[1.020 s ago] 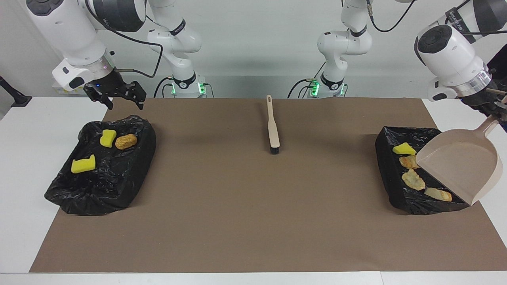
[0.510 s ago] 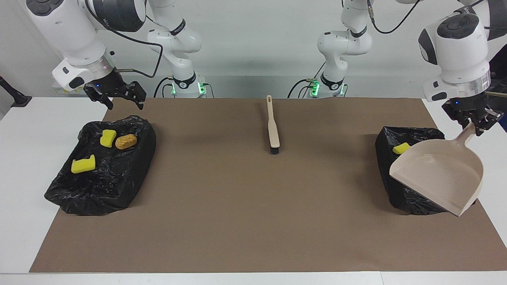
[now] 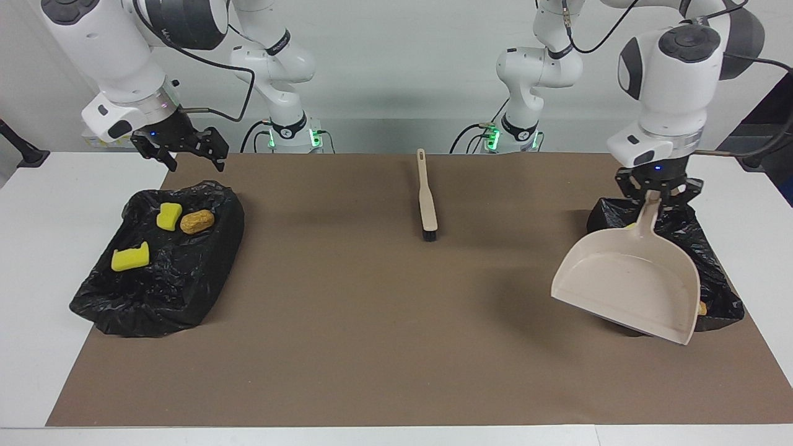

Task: Sweep and dump trash in bin
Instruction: 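Lift the emptied dustpan out of the bin with the left gripper, then set the dustpan down at the table center with the left gripper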

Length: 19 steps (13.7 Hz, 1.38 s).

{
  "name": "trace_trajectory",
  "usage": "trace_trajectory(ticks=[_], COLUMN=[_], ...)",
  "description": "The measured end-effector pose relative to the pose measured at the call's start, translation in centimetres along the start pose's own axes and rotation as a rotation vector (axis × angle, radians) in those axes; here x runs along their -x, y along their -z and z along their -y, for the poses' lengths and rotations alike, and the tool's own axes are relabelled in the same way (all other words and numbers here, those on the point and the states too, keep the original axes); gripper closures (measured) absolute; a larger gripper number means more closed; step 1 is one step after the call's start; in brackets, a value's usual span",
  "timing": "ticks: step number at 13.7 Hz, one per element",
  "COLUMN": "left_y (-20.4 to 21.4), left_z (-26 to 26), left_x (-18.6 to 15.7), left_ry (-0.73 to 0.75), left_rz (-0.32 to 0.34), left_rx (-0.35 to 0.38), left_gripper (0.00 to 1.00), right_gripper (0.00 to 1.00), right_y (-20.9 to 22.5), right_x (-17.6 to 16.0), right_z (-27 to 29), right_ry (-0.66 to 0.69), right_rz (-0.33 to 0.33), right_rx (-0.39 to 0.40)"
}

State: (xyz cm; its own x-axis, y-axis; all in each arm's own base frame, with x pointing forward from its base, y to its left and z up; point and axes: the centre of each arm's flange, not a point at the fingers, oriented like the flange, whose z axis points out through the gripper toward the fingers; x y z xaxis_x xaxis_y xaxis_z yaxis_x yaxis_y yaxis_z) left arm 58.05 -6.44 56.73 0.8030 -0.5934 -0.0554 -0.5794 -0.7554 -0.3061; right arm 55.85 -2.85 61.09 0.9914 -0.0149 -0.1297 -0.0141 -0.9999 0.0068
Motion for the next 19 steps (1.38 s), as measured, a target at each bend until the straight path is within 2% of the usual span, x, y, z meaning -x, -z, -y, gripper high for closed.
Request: trace_trajectory(ticks=[4, 7, 10, 12, 14, 16, 19], left_y=[0.6, 1.0, 1.4, 0.0, -2.5, -4.7, -7.2], left_z=[-6.3, -11.5, -16.8, -20.2, -24.3, -26.3, -28.1], left_x=[-2.9, -5.4, -7.3, -8.9, -11.7, -13.3, -14.3], left_ry=[-0.006, 0.069, 0.128, 0.226, 0.322, 0.369, 0.385], left_rz=[-0.018, -0.048, -0.058, -0.030, -0.038, -0.038, -0.024], left_rx=[0.040, 0.084, 0.176, 0.221, 0.264, 0.318, 0.329], left_gripper=[0.68, 0.68, 0.68, 0.68, 0.68, 0.68, 0.68], right_gripper=[0.00, 0.00, 0.00, 0.00, 0.00, 0.00, 0.00], right_y=[0.0, 0.0, 0.0, 0.0, 0.0, 0.0, 0.0], right_x=[0.0, 0.0, 0.0, 0.0, 0.0, 0.0, 0.0], right_z=[0.0, 0.0, 0.0, 0.0, 0.0, 0.0, 0.0], right_ry=[0.000, 0.000, 0.000, 0.000, 0.000, 0.000, 0.000], right_rz=[0.000, 0.000, 0.000, 0.000, 0.000, 0.000, 0.000], right_rx=[0.000, 0.000, 0.000, 0.000, 0.000, 0.000, 0.000])
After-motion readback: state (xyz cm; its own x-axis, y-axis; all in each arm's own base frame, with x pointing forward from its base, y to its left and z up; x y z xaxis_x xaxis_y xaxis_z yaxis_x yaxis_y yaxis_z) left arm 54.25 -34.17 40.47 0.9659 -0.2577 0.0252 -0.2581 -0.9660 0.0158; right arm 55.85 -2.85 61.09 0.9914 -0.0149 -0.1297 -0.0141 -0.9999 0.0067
